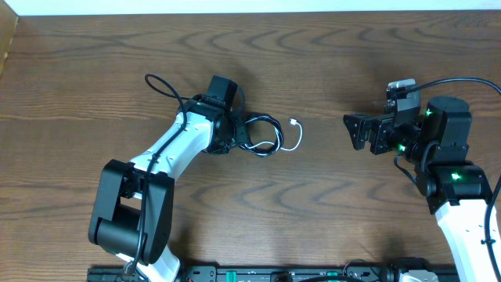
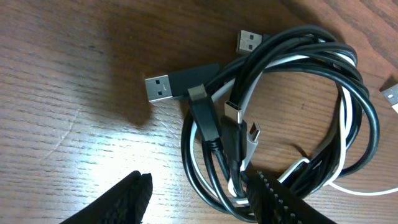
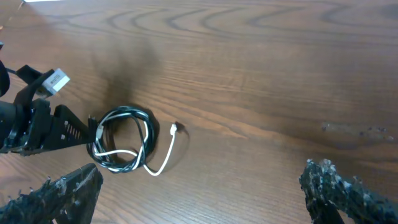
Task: Untangle cables
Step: 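Lower the left gripper onto the cable bundle and grasp a black cable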
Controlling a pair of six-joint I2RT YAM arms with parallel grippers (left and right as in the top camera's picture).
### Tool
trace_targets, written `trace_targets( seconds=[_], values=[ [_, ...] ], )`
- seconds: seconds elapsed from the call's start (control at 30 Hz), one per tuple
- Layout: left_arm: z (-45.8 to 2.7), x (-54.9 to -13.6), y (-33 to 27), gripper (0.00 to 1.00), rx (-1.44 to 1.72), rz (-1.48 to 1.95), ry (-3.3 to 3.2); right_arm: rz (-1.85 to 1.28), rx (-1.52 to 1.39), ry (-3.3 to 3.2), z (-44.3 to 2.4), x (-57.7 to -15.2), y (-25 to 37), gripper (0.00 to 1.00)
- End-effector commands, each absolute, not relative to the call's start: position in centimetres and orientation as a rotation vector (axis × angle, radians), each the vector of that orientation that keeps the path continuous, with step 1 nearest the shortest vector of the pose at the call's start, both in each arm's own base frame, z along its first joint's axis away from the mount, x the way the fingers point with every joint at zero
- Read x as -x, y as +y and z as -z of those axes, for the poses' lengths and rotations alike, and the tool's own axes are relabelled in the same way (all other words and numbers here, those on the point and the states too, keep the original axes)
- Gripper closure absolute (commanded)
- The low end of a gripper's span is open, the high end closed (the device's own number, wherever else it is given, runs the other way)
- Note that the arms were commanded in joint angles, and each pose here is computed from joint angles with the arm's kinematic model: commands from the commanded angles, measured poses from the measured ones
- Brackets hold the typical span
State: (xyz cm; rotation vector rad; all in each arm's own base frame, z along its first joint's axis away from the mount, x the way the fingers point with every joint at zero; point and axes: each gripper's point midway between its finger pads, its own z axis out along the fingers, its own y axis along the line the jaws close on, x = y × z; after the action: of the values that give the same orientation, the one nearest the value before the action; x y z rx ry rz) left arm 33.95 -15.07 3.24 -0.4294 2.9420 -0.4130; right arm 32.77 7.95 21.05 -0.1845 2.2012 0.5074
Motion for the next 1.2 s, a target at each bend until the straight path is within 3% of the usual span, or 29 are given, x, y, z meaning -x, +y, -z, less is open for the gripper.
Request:
trace_targets(
  seconds=[0.0, 0.53, 0.77, 0.9, 1.17],
  values=[
    [-2.3, -33.7, -14.6, 0.46, 0.478, 0.379, 2.954, -0.497, 0.195, 2.180, -22.0, -33.1, 8.0, 0.01],
    [-0.6, -33.6, -14.2, 0.50, 0.529, 0.331, 2.973, -0.493, 0.193, 2.182, -22.0, -33.1, 7.9, 0.00],
    [-0.6, -33.6, -14.2, 0.72, 0.528, 0.332, 2.972, -0.494, 0.193, 2.182, -22.0, -33.1, 7.9, 0.01],
    [-0.8, -33.8, -14.3, 0.92, 0.525, 0.335, 2.966, -0.494, 0.192, 2.186, -21.9, -33.0, 7.9, 0.01],
    [-6.9, -37.0, -15.8, 0.92, 0.238, 0.442, 2.811, -0.495, 0.191, 2.191, -21.8, -32.9, 7.9, 0.01]
  ],
)
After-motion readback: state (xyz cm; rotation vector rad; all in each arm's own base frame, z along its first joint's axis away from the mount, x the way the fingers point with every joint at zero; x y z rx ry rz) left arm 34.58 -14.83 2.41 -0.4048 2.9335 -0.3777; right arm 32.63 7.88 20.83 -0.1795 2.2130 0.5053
